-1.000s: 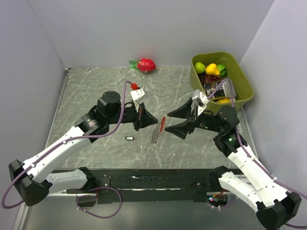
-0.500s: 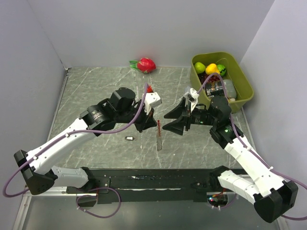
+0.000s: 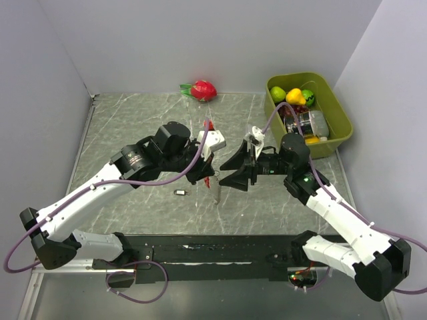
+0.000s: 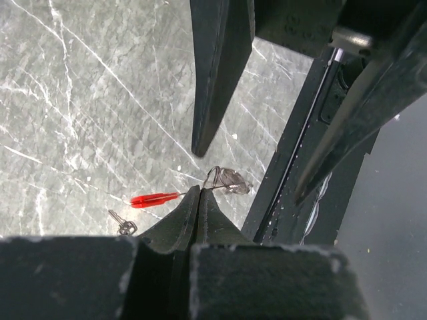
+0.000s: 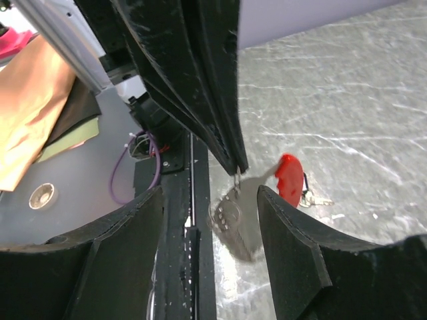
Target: Put the keys on the keyring
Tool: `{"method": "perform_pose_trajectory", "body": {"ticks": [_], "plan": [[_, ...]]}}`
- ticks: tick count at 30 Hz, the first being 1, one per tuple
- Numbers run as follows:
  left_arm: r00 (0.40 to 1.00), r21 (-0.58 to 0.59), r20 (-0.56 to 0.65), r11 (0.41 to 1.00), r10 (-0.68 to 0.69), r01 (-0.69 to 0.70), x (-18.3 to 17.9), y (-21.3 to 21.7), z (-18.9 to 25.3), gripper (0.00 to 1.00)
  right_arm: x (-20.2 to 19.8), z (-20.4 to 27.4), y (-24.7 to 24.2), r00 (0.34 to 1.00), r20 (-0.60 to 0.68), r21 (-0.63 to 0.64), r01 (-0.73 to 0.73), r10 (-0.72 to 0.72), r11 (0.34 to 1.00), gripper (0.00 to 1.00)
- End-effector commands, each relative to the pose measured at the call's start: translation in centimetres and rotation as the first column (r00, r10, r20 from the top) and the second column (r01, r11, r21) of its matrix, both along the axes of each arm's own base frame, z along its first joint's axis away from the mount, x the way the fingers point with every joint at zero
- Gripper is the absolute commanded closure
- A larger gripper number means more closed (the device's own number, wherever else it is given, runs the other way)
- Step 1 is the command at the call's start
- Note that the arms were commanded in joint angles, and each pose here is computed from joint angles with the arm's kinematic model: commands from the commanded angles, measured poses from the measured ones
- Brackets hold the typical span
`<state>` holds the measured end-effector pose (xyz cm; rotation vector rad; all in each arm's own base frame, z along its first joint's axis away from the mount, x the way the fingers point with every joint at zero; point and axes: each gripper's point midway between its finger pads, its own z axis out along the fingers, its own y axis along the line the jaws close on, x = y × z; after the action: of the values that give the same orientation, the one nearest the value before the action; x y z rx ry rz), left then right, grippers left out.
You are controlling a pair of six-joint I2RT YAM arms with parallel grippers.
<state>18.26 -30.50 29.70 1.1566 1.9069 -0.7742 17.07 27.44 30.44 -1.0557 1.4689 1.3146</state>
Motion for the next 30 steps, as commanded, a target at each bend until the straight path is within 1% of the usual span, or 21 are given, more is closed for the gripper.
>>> {"method": "perform_pose_trajectory", "body": {"ticks": [1,4,6,8,11,14,17,18,20,21,23,24,30], "plan": [[0.999,-0.058,0.043,0.998,-0.012,0.015,-0.2,-0.4,2.1,0.99,0.2,2.2,1.0,0.996,0.089,0.045,-0.021,0.017,0.999,0.38],[0.999,-0.069,0.036,0.997,-0.024,0.026,-0.5,-0.5,2.0,0.99,0.7,1.8,1.2,0.997,0.081,0.030,-0.006,0.003,1.000,0.42],[0.999,-0.078,0.037,0.996,-0.031,0.034,-0.7,-0.6,2.2,0.99,0.9,1.6,1.3,0.996,0.085,0.026,0.008,-0.010,1.000,0.42],[0.999,-0.077,0.032,0.996,-0.035,0.037,-0.9,-0.5,2.1,0.99,1.2,1.4,1.1,0.995,0.092,0.024,0.035,-0.037,0.999,0.41],[0.999,-0.079,0.030,0.996,-0.042,0.044,-1.1,-0.6,2.1,0.99,1.6,1.5,0.9,0.992,0.106,0.037,0.068,-0.072,0.997,0.36],[0.998,-0.090,0.030,0.994,-0.054,0.057,-1.3,-0.7,2.3,0.99,1.6,1.6,0.9,0.991,0.106,0.045,0.072,-0.076,0.996,0.36],[0.998,-0.096,0.031,0.993,-0.063,0.066,-1.4,-0.8,2.3,0.99,1.6,1.5,1.0,0.993,0.094,0.042,0.066,-0.070,0.997,0.41],[0.997,-0.097,0.032,0.993,-0.063,0.066,-1.4,-0.8,2.4,0.99,1.7,1.3,1.1,0.993,0.091,0.041,0.069,-0.073,0.997,0.44],[0.997,-0.104,0.035,0.992,-0.068,0.072,-1.5,-0.9,2.5,0.99,1.7,1.2,1.1,0.994,0.088,0.040,0.063,-0.067,0.997,0.47],[0.997,-0.107,0.035,0.992,-0.069,0.073,-1.6,-0.8,2.5,0.99,1.6,1.1,1.3,0.995,0.084,0.039,0.048,-0.052,0.998,0.52],[0.997,-0.113,0.041,0.991,-0.072,0.077,-1.7,-0.9,2.7,0.99,1.4,0.9,1.4,0.996,0.081,0.036,0.032,-0.034,0.999,0.58],[0.997,-0.114,0.045,0.991,-0.067,0.072,-1.6,-0.8,2.7,0.99,1.3,0.8,1.4,0.997,0.076,0.034,0.023,-0.025,0.999,0.64],[0.997,-0.121,0.053,0.990,-0.064,0.070,-1.7,-0.6,3.1,0.99,0.2,0.5,1.4,0.995,0.092,0.036,-0.039,0.036,0.999,0.69]]}}
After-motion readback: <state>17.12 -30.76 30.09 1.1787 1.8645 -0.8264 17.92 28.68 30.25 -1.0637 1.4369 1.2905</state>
